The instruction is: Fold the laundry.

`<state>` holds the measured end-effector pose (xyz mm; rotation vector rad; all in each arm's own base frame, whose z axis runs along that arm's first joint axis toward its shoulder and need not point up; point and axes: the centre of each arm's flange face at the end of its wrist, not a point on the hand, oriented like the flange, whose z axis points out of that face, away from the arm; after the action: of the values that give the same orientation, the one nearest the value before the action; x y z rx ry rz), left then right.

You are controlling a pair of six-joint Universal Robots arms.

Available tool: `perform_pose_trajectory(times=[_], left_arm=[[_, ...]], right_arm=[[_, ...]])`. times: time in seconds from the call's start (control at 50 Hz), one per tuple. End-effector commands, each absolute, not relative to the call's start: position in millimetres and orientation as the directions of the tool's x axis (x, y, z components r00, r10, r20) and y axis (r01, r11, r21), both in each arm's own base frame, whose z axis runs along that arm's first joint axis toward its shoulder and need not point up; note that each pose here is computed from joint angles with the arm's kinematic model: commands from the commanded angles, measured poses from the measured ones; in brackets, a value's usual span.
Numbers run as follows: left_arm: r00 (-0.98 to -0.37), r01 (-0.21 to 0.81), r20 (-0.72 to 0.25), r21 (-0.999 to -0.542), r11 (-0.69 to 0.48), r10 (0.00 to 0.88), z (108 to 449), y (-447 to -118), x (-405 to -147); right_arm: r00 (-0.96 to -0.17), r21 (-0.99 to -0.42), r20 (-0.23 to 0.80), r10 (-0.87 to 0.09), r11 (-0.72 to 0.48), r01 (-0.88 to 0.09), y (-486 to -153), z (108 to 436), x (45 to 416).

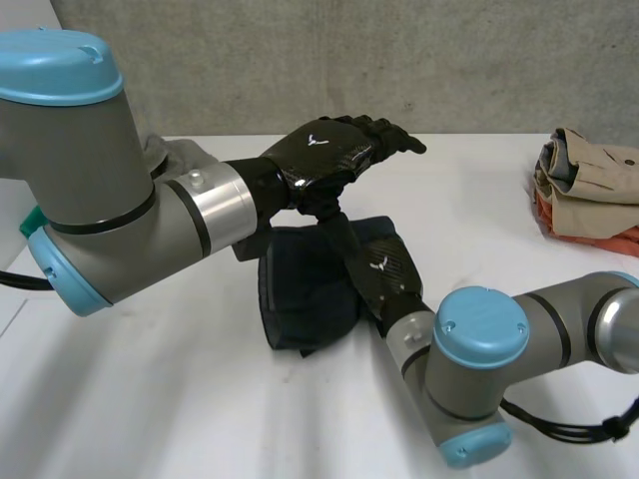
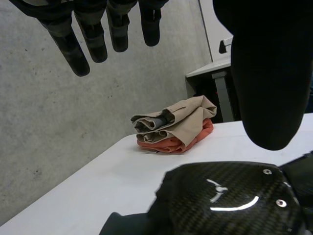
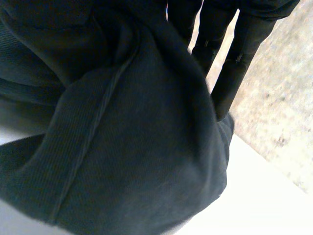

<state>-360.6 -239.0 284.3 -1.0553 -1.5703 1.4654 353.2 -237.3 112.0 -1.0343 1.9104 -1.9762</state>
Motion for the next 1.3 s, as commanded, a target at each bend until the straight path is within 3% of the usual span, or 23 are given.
perform_pose_trajectory(times=[0.02,0.16,0.34,0.42,0.5,0.6,0.76,0.86,0.96,1.06,1.1,1.16,1.3], left_arm=[[-0.397,0.076,-0.031,-0.997,-0.001,0.917,289,-239,-360],[-0.42,0.027,-0.085,-0.996,-0.081,0.904,316,-240,-354],[-0.456,-0.018,-0.127,-0.988,-0.151,0.881,338,-239,-348],[-0.454,-0.015,-0.123,-0.989,-0.146,0.882,336,-238,-348],[-0.454,-0.01,-0.118,-0.99,-0.138,0.883,333,-238,-348],[-0.449,-0.003,-0.113,-0.992,-0.128,0.886,329,-238,-350],[-0.445,0.007,-0.103,-0.994,-0.112,0.889,322,-237,-351],[-0.445,0.007,-0.101,-0.994,-0.109,0.89,320,-239,-352],[-0.441,0.005,-0.1,-0.994,-0.109,0.892,320,-237,-353],[-0.429,0.002,-0.104,-0.993,-0.115,0.897,321,-233,-357],[-0.424,-0.001,-0.106,-0.993,-0.117,0.9,322,-230,-358],[-0.42,-0.006,-0.111,-0.992,-0.125,0.901,325,-228,-359],[-0.407,-0.015,-0.114,-0.991,-0.131,0.906,330,-221,-361]], right_arm=[[-0.772,-0.94,0.331,-0.543,-0.257,-0.222,-275,151,364],[-0.89,-0.893,0.306,-0.337,-0.425,-0.146,-357,238,328],[-0.959,-0.816,0.263,-0.104,-0.554,-0.164,-436,305,239],[-0.97,-0.813,0.235,-0.07,-0.561,-0.156,-467,311,185],[-0.973,-0.836,0.223,-0.067,-0.527,-0.155,-497,292,126],[-0.961,-0.885,0.231,-0.154,-0.443,-0.142,-532,231,71],[-0.938,-0.938,0.235,-0.254,-0.313,-0.15,-542,152,6],[-0.931,-0.957,0.199,-0.307,-0.264,-0.117,-539,130,-20],[-0.911,-0.963,0.194,-0.364,-0.249,-0.106,-537,120,-17],[-0.935,-0.957,0.194,-0.296,-0.267,-0.114,-534,142,-21],[-0.968,-0.948,0.179,-0.178,-0.293,-0.121,-526,182,-27],[-0.982,-0.946,0.163,-0.095,-0.299,-0.128,-513,216,-30],[-0.985,-0.96,0.169,-0.024,-0.229,-0.159,-483,267,-27]])
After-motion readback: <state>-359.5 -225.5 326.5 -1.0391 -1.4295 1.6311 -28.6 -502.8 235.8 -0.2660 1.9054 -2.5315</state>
